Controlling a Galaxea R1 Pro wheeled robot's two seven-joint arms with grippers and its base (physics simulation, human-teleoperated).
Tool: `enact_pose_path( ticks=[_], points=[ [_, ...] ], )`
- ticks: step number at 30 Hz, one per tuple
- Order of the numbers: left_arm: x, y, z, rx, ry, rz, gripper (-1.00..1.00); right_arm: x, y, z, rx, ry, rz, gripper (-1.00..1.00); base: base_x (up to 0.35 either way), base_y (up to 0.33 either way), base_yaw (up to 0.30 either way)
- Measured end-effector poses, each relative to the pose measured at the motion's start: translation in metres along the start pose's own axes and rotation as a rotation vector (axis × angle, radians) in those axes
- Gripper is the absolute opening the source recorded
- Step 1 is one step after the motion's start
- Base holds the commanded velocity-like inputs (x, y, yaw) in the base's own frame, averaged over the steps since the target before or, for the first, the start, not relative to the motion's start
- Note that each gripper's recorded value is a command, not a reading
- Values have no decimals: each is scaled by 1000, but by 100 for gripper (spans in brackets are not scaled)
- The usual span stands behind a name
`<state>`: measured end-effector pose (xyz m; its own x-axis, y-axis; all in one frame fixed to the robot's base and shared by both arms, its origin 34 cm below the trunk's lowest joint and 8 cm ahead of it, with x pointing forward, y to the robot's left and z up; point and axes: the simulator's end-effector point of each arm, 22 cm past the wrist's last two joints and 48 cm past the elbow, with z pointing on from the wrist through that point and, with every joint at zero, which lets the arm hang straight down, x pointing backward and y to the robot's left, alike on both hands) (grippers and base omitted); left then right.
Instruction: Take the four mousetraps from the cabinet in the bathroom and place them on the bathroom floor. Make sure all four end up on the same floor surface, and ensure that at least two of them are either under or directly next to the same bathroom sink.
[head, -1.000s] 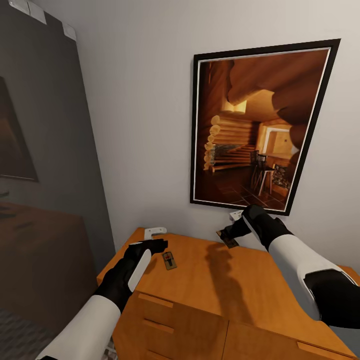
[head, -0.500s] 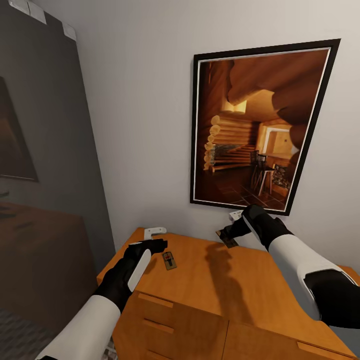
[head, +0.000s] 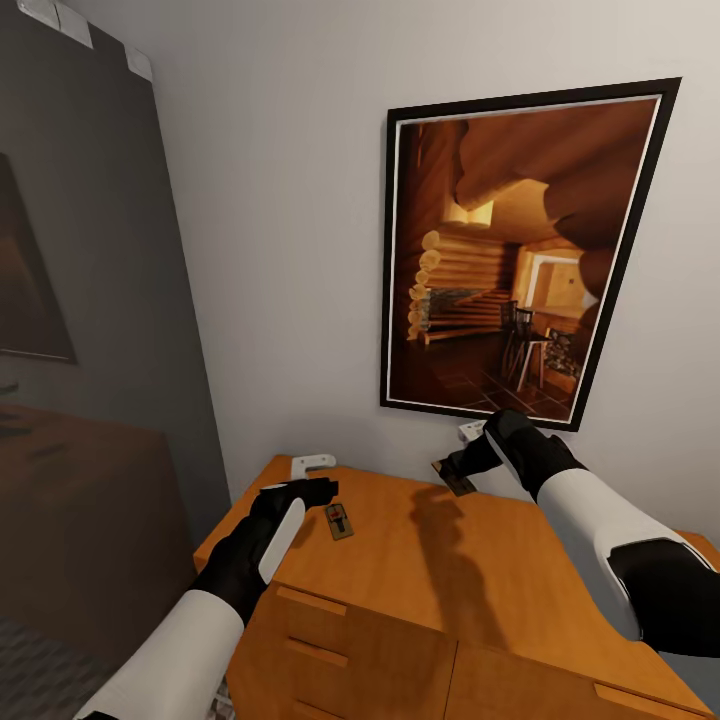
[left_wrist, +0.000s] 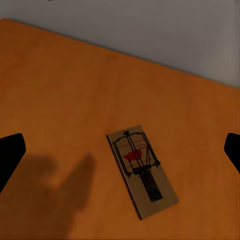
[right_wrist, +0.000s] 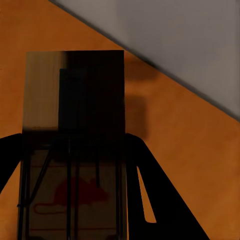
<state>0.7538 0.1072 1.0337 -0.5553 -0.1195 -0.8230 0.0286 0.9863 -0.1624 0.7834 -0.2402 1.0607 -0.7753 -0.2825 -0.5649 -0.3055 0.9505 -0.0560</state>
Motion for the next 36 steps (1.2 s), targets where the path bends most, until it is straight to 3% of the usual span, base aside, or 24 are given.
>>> enact_pose_path(
  ticks=[4, 13, 17, 22, 36],
  points=[
    [-2, 1, 0, -2, -3, -5, 100, 0, 0, 0, 1, 0, -1, -100, 0, 0, 0],
    [-6, 20, -1, -53, -7, -61, 100, 0, -2, 0, 5, 1, -2, -100, 0, 0, 0],
    [-4, 37, -2, -131, -3, -64, 100, 1, -2, 0, 6, 2, -3, -100, 0, 0, 0],
    [-1, 71, -10, -289, 3, -70, 100, 1, -2, 0, 8, 2, -4, -100, 0, 0, 0],
    [0, 88, -15, -370, 5, -77, 100, 1, -2, 0, 7, 2, -3, -100, 0, 0, 0]
  ],
)
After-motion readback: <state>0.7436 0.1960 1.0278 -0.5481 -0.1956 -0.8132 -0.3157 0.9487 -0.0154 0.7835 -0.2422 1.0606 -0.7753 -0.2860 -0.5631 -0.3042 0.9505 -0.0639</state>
